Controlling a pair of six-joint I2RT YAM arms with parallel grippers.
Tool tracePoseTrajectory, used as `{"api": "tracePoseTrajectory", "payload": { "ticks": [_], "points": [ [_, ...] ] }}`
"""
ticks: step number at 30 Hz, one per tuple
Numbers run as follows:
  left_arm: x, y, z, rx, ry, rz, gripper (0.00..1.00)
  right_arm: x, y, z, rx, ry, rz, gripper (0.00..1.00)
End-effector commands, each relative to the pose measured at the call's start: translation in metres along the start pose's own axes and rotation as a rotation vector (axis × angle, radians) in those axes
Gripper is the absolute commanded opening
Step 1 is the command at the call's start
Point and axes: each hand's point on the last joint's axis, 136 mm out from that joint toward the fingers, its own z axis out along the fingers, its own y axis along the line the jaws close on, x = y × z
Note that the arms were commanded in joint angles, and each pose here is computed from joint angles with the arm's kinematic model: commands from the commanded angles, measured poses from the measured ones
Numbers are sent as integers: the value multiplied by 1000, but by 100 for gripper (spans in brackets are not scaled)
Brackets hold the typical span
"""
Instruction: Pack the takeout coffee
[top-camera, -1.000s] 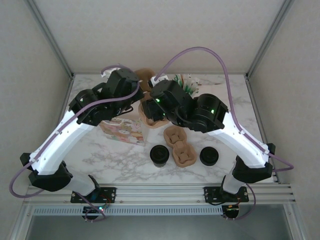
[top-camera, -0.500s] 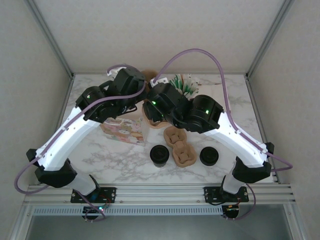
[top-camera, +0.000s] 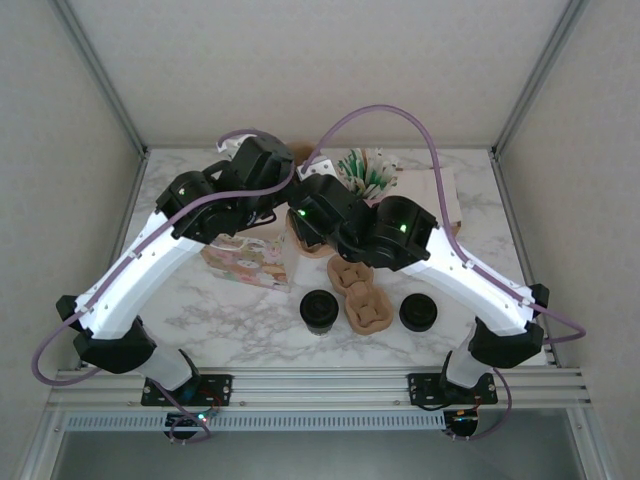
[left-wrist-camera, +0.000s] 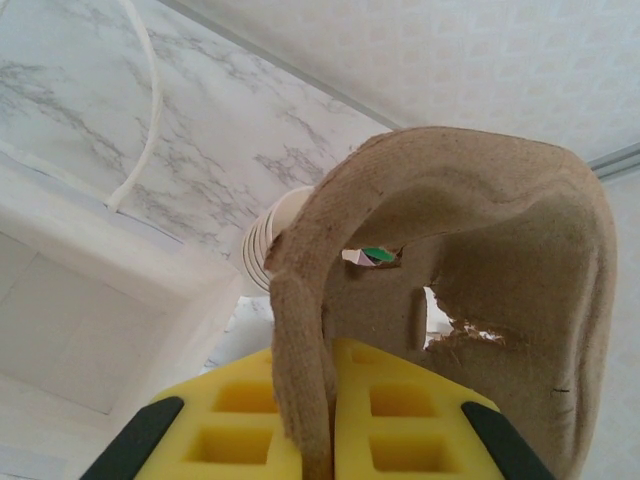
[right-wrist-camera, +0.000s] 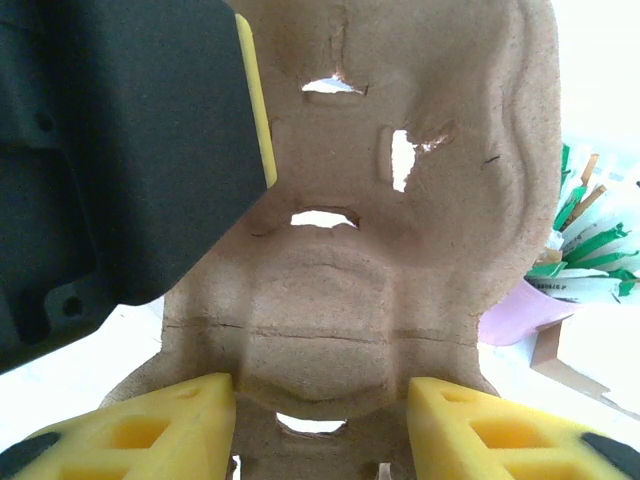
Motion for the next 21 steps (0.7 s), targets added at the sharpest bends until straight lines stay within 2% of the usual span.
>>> {"api": "tracePoseTrajectory", "payload": {
  "ticks": [1,11,17,21],
  "points": [
    [2,0,-5,-5,13,20,0,-16,-6,-10,8,-83,9,49],
    [5,-3,-4,9,29,19,0,-18,-4,-4,22,-108,-5,45],
    [4,-5,-7,23,29,18,0,-15,-3,0,28,-107,-11,40],
    [-1,-4,-11,28,12,23,10,-15,-4,-2,21,-114,-7,38]
  ]
}}
